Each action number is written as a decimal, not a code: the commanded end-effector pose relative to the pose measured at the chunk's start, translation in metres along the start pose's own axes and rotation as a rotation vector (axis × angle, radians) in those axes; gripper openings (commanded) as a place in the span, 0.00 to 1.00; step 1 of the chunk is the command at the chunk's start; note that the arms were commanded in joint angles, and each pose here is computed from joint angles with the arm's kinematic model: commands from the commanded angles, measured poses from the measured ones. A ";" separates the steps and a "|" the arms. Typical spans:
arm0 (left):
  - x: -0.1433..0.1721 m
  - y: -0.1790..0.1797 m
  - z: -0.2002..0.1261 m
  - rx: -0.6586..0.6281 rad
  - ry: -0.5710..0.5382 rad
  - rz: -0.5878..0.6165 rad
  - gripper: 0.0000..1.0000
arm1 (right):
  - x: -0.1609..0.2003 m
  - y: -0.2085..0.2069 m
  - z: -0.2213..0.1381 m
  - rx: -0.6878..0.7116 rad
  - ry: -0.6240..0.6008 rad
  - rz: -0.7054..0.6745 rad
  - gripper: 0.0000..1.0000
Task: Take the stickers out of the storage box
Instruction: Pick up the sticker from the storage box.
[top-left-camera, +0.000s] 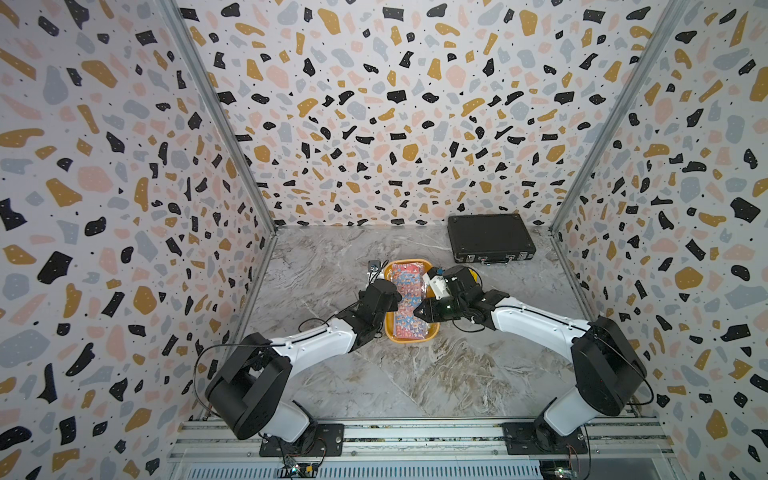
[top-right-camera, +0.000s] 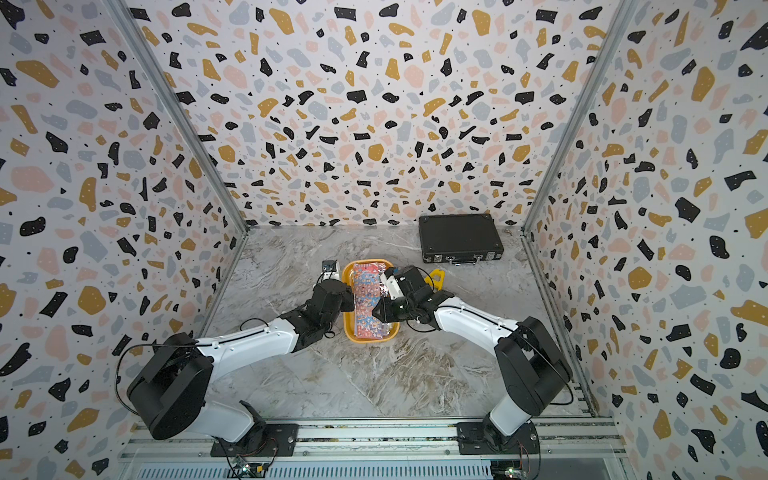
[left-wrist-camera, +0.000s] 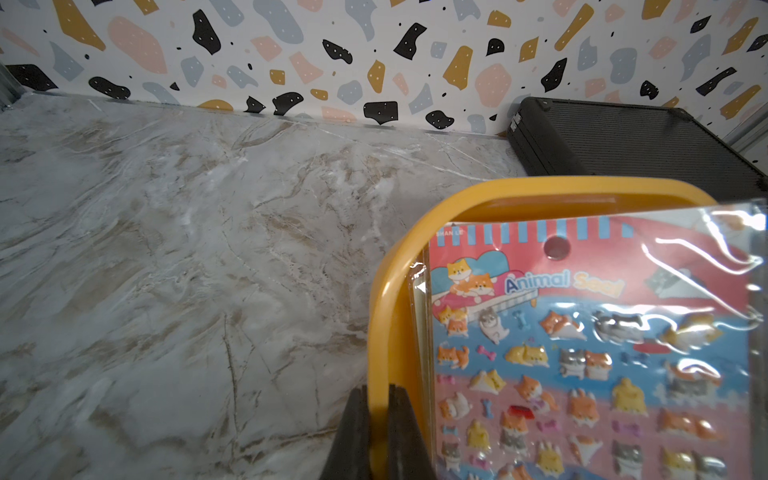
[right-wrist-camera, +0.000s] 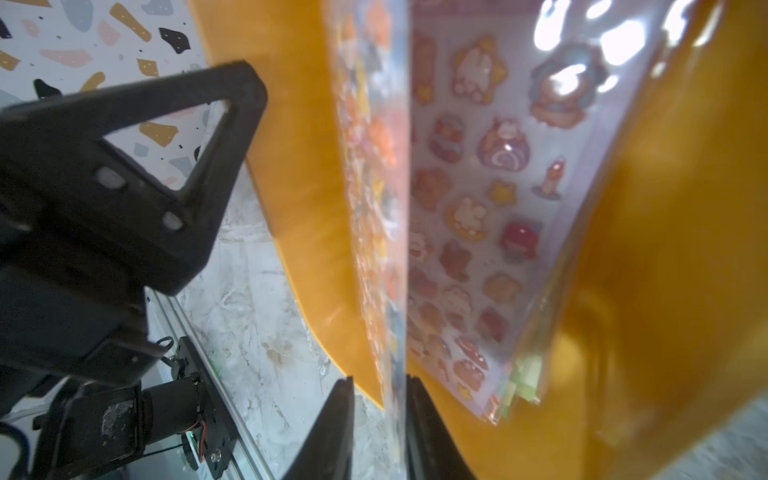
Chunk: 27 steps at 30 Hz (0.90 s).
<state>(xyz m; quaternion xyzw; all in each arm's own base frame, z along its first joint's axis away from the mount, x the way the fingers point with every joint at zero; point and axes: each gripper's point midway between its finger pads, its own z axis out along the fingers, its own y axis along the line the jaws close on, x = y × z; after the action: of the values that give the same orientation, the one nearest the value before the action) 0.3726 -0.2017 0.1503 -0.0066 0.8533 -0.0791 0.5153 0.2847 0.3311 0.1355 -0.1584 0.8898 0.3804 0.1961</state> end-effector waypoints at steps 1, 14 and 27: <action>-0.017 -0.008 -0.001 0.011 -0.041 -0.025 0.00 | -0.009 0.018 0.001 -0.099 -0.028 -0.010 0.29; -0.018 0.004 -0.002 -0.064 -0.040 -0.012 0.00 | -0.006 0.014 -0.028 -0.015 -0.010 -0.056 0.00; -0.026 0.060 -0.008 -0.254 0.033 -0.035 0.00 | -0.043 0.035 -0.090 -0.143 -0.125 0.005 0.00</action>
<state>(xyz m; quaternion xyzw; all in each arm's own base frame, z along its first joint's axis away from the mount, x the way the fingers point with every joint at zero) 0.3777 -0.1680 0.1536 -0.0426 0.8674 -0.0014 0.4959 0.2803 0.2975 0.1986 -0.1558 0.8649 0.4214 0.2241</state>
